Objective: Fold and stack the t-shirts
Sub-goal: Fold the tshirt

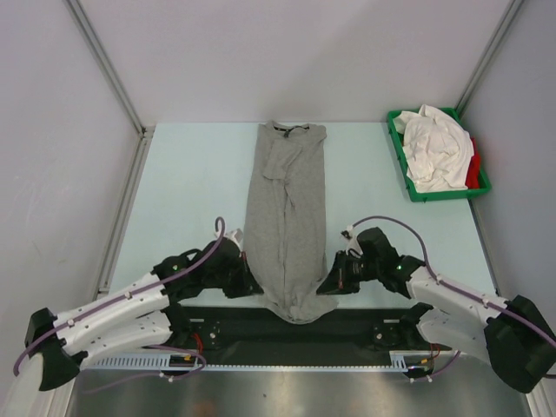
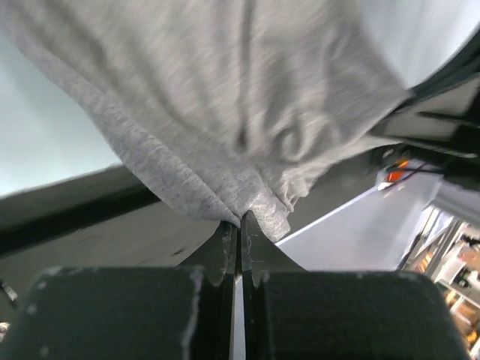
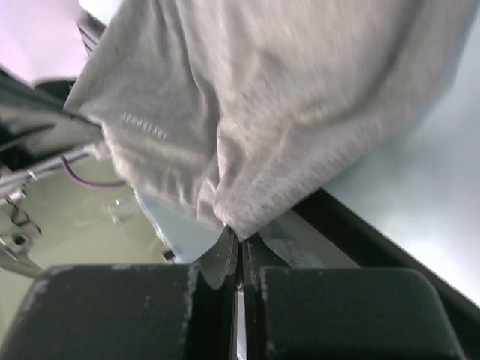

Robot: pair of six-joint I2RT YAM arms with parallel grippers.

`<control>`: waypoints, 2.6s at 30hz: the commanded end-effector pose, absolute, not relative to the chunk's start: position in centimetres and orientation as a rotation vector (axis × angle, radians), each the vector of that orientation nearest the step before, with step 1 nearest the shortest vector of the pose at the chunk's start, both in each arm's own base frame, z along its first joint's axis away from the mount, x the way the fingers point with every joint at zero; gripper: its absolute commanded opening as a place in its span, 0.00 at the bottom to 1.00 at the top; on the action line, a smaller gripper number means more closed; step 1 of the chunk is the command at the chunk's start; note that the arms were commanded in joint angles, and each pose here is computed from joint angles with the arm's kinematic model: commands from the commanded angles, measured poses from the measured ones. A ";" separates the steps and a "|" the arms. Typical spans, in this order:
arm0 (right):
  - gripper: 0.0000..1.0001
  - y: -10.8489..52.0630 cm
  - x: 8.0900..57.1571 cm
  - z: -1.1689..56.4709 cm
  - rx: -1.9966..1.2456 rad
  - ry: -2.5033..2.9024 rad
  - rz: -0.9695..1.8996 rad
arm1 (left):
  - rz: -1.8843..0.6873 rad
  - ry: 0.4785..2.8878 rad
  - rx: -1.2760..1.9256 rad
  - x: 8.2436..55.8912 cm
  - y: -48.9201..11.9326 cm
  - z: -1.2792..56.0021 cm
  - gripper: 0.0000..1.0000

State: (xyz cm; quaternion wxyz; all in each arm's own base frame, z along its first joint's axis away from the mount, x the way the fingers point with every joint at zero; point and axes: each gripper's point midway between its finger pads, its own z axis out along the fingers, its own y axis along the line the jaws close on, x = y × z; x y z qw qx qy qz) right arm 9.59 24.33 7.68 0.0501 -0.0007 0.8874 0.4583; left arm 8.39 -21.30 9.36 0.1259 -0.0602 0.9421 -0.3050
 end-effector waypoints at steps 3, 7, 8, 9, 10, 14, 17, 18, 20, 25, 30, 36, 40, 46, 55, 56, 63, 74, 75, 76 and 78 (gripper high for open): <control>0.00 24.8 13.8 10.9 -0.043 2.648 1.410 | -0.870 2.547 -0.159 15.2 -23.4 14.6 0.00; 0.00 24.7 19.5 14.2 -0.003 2.572 1.408 | -0.837 2.493 -0.144 20.6 -23.7 17.1 0.00; 0.00 24.2 21.1 13.3 0.055 2.607 1.388 | -0.825 2.475 -0.133 22.7 -23.6 17.9 0.00; 0.00 24.0 22.1 13.3 0.059 2.614 1.379 | -0.817 2.472 -0.132 23.8 -23.6 18.1 0.00; 0.00 24.0 23.2 13.8 0.066 2.604 1.385 | -0.815 2.467 -0.129 24.8 -23.6 18.3 0.00; 0.00 24.3 30.0 16.4 0.086 2.554 1.376 | -0.792 2.435 -0.157 30.3 -22.3 19.2 0.00; 0.00 24.4 33.7 15.8 0.132 2.579 1.374 | -0.777 2.425 -0.175 33.9 -21.5 19.1 0.00; 0.00 24.5 34.8 14.6 0.165 2.605 1.369 | -0.767 2.453 -0.185 34.8 -21.5 17.9 0.00; 0.00 24.5 36.5 14.6 0.191 2.598 1.372 | -0.776 2.430 -0.182 36.8 -21.3 18.6 0.00; 0.00 24.8 40.3 14.1 0.246 2.592 1.391 | -0.786 2.459 -0.217 40.9 -20.8 16.6 0.00; 0.00 24.9 42.7 13.4 0.276 2.586 1.408 | -0.817 2.448 -0.236 43.8 -20.4 16.4 0.00; 0.00 24.6 44.7 12.7 0.314 2.581 1.409 | -0.859 2.458 -0.247 45.9 -20.6 15.6 0.01; 0.00 24.3 45.4 12.3 0.336 2.585 1.408 | -0.889 2.467 -0.240 46.7 -21.0 15.0 0.00; 0.00 23.8 46.5 11.5 0.369 2.583 1.424 | -0.904 2.490 -0.242 47.3 -21.4 13.8 0.00; 0.05 23.6 47.6 9.6 0.405 2.606 1.453 | -0.885 2.542 -0.255 48.1 -21.1 11.9 0.03; 0.08 23.4 47.8 9.5 0.409 2.607 1.453 | -0.856 2.554 -0.261 48.3 -20.8 11.6 0.08; 0.35 19.6 51.7 9.4 0.475 2.553 1.388 | -0.477 2.582 -0.158 50.1 -16.5 13.1 0.46; 0.48 19.8 44.8 12.6 0.207 2.707 0.859 | -0.609 2.533 0.006 41.7 -18.7 16.4 0.48; 0.50 20.1 44.2 12.3 0.204 2.714 0.797 | -0.626 2.542 0.016 41.0 -19.3 15.9 0.47; 0.50 20.7 43.2 12.2 0.184 2.713 0.743 | -0.650 2.556 0.032 39.9 -20.4 14.9 0.43; 0.49 22.5 42.7 11.6 0.162 2.685 0.648 | -0.695 2.580 0.035 38.8 -21.5 13.9 0.43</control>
